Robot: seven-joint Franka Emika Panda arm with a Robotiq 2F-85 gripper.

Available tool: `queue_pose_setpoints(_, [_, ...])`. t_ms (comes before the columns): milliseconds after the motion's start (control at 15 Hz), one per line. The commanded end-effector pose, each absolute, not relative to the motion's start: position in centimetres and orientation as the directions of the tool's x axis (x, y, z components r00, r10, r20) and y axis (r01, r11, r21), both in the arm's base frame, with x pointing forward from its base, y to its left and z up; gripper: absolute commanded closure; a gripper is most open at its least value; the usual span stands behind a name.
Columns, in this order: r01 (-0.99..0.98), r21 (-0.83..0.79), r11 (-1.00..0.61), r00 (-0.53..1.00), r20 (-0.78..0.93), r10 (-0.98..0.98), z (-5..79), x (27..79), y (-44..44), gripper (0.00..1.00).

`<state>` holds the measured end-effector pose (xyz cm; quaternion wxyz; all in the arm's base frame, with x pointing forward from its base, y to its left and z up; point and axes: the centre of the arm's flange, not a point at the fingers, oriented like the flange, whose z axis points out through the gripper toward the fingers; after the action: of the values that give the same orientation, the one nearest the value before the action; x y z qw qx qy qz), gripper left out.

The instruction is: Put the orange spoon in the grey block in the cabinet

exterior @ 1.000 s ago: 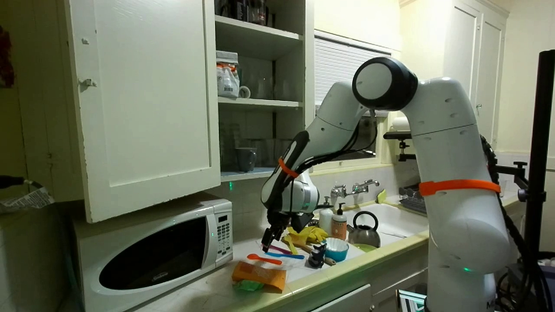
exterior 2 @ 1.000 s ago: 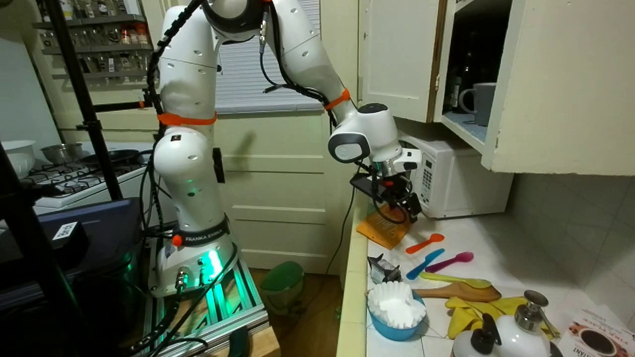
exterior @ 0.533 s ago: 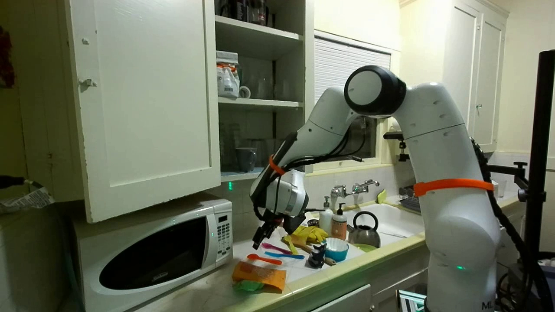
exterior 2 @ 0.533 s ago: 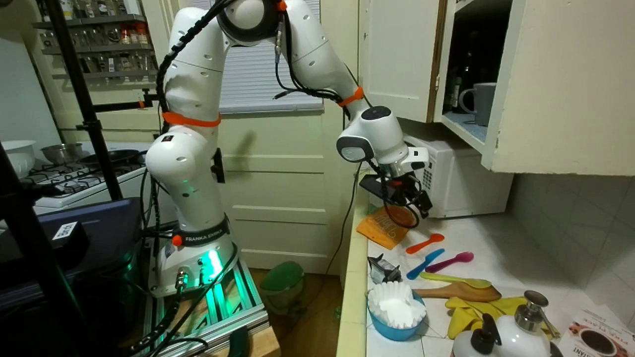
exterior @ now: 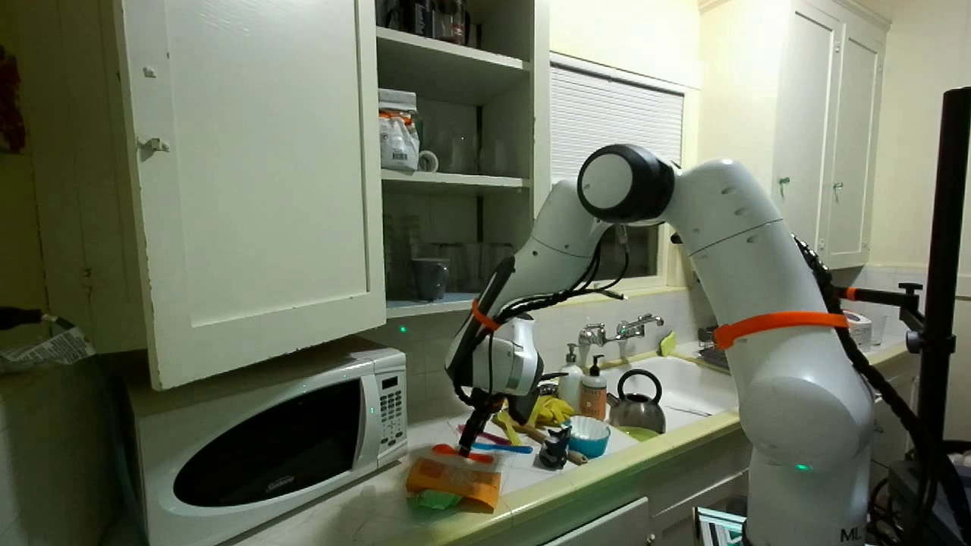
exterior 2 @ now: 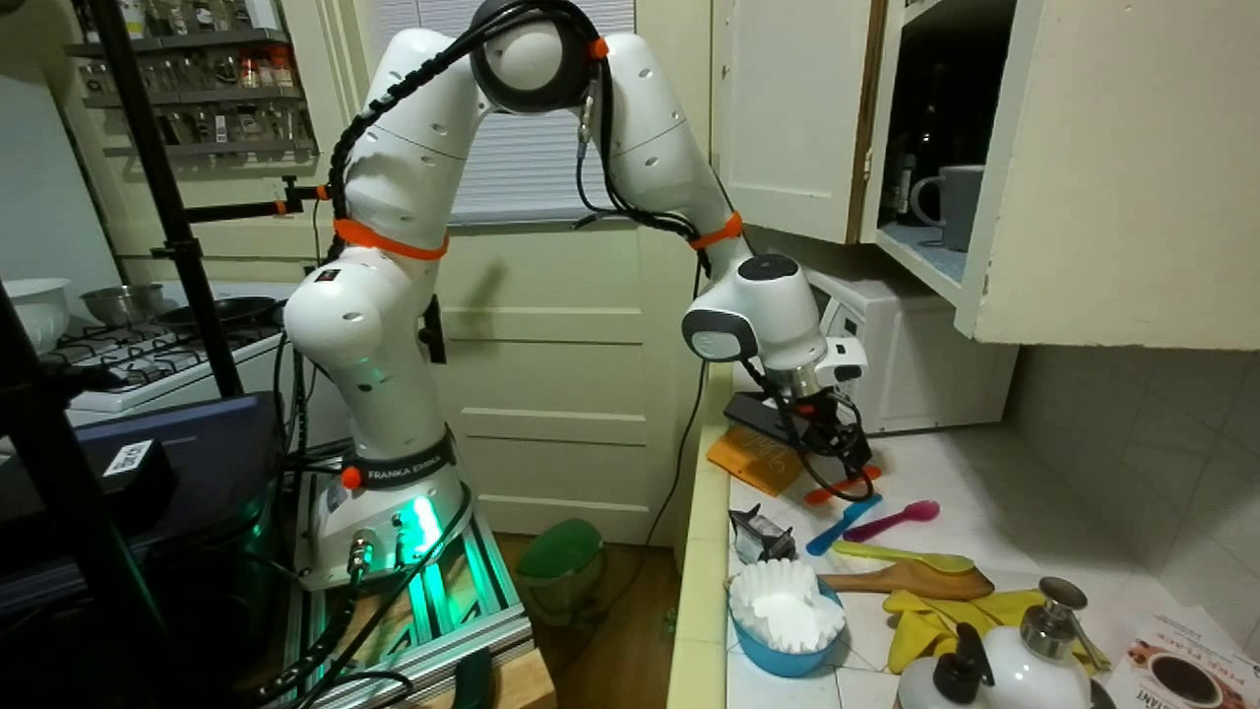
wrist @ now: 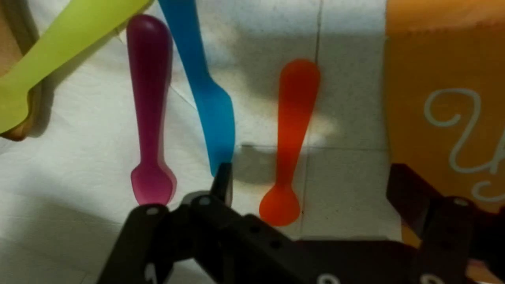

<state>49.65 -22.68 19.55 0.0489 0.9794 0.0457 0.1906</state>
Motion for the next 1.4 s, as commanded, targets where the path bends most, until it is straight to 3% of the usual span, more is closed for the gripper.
queue_pose_setpoints(0, [0.092,0.088,-0.992,0.908,0.401,0.12,19.4,50.1,-21.7,0.0])
queue_pose_setpoints(200, [0.084,0.081,-0.993,0.9,0.422,0.11,19.4,51.5,-21.3,0.0])
queue_pose_setpoints(467, [0.079,0.089,-0.993,0.902,0.417,0.109,18.7,52.5,-22.1,0.13])
queue_pose_setpoints(800, [0.051,0.098,-0.994,0.908,0.411,0.087,17.6,53.1,-23.5,0.1])
queue_pose_setpoints(933, [0.043,0.098,-0.994,0.911,0.405,0.079,17.1,53.3,-23.8,0.16])
queue_pose_setpoints(1067, [0.027,0.093,-0.995,0.917,0.395,0.062,16.4,53.6,-24.2,0.28])
queue_pose_setpoints(1133, [0.019,0.093,-0.996,0.919,0.391,0.054,16.1,53.6,-24.4,0.43])
queue_pose_setpoints(1267, [0.007,0.088,-0.996,0.921,0.387,0.04,15.7,53.7,-24.8,0.5])
queue_pose_setpoints(1333, [0.005,0.085,-0.996,0.92,0.389,0.038,15.8,53.8,-24.8,0.62])
